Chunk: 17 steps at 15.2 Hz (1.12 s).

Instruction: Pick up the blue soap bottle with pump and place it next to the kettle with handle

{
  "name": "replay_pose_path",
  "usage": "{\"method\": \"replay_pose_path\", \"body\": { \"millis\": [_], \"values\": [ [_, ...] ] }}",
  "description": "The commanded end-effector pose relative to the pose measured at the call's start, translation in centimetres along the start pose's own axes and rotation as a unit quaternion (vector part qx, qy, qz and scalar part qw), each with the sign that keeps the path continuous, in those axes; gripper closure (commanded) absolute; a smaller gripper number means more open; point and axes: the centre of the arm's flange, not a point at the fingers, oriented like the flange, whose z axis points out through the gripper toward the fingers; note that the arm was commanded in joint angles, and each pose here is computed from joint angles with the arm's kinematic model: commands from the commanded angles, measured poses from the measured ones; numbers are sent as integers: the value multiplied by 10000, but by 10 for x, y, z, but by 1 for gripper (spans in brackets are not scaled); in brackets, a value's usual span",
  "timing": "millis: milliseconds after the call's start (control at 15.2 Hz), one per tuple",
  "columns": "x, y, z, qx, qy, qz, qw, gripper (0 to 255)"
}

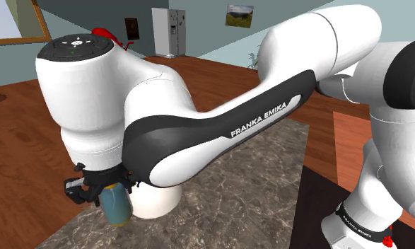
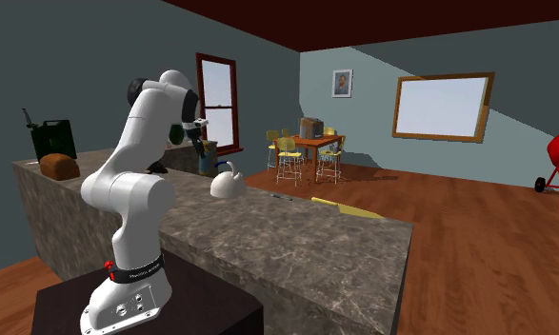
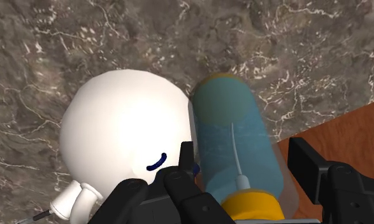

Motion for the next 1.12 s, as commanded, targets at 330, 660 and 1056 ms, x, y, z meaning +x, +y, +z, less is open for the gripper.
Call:
{"method": "replay_pose_path", "body": {
  "millis": [330,660,1056],
  "values": [
    [-9,3,37,3,0,0,10000,255],
    [-15,5,62,3,0,0,10000,255],
    [-19,6,80,3,0,0,10000,255]
  ]
}}
